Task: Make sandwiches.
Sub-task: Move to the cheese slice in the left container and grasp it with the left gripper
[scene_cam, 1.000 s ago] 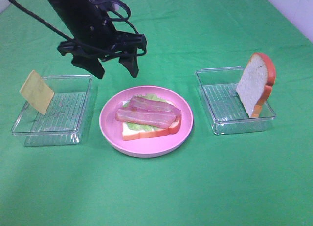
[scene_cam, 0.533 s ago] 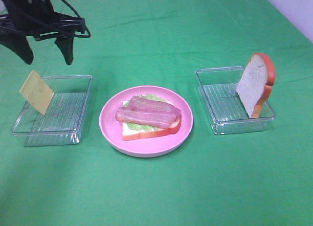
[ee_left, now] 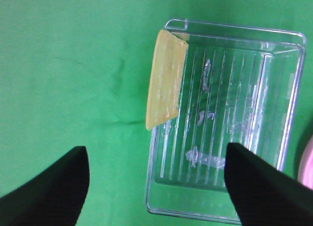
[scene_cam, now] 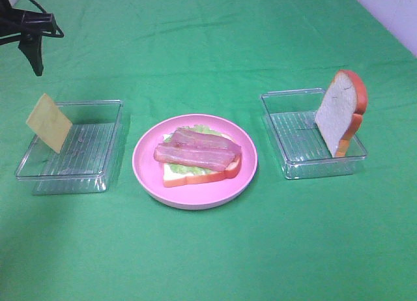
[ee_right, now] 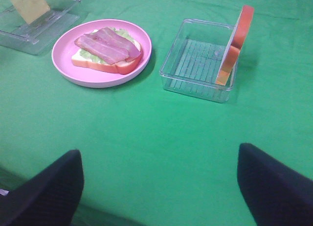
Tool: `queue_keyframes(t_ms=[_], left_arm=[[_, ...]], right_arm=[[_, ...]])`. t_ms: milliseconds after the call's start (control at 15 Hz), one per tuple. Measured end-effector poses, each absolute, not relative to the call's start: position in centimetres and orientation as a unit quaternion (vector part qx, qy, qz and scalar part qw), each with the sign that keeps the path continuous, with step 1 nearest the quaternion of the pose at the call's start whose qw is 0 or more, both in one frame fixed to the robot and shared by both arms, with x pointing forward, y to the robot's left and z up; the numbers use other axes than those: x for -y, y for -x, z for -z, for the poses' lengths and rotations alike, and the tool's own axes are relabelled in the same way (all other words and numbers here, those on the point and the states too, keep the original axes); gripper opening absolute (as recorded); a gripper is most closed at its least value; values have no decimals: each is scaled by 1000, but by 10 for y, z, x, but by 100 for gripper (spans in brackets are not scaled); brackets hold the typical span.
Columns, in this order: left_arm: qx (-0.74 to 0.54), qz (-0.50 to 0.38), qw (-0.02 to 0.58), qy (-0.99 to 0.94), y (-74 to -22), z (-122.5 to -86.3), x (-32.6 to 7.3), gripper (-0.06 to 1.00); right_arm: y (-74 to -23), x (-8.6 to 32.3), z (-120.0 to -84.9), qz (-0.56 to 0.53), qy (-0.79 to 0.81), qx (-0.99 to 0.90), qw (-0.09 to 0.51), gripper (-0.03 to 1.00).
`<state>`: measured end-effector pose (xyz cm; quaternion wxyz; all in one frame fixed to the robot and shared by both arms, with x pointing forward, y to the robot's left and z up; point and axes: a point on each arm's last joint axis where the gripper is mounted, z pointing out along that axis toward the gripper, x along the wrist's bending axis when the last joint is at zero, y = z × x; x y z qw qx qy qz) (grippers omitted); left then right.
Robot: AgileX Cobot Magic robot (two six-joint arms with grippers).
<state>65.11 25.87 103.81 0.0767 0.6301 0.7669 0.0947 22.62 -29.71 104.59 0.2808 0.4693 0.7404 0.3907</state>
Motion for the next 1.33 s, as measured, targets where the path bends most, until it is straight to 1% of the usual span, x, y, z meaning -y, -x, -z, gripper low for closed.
queue_keyframes(t_ms=[200, 267, 400, 600, 733, 1067, 1333], left_arm=[[-762, -104, 54, -636, -659, -1020, -261, 70], [-758, -108, 33, -642, -665, -1002, -263, 67], [-758, -103, 23, -644, -669, -990, -263, 66], [-759, -96, 29, -643, -674, -976, -261, 66], [-764, -80, 40, -639, -680, -961, -257, 66], [-767, -72, 49, -636, -683, -951, -255, 64], [-767, -72, 48, -636, -683, -951, -255, 55]], right_arm=[[-226, 297, -1046, -391, -469, -740, 281, 78], [-226, 297, -1046, -391, -469, -740, 281, 78], [-226, 297, -1046, -391, -469, -740, 281, 78], [-226, 297, -1046, -391, -469, -740, 281, 78], [-226, 297, -1046, -391, -469, -740, 281, 78], [-226, 297, -1046, -391, -469, -740, 281, 78], [-226, 297, -1046, -391, -469, -740, 281, 78]])
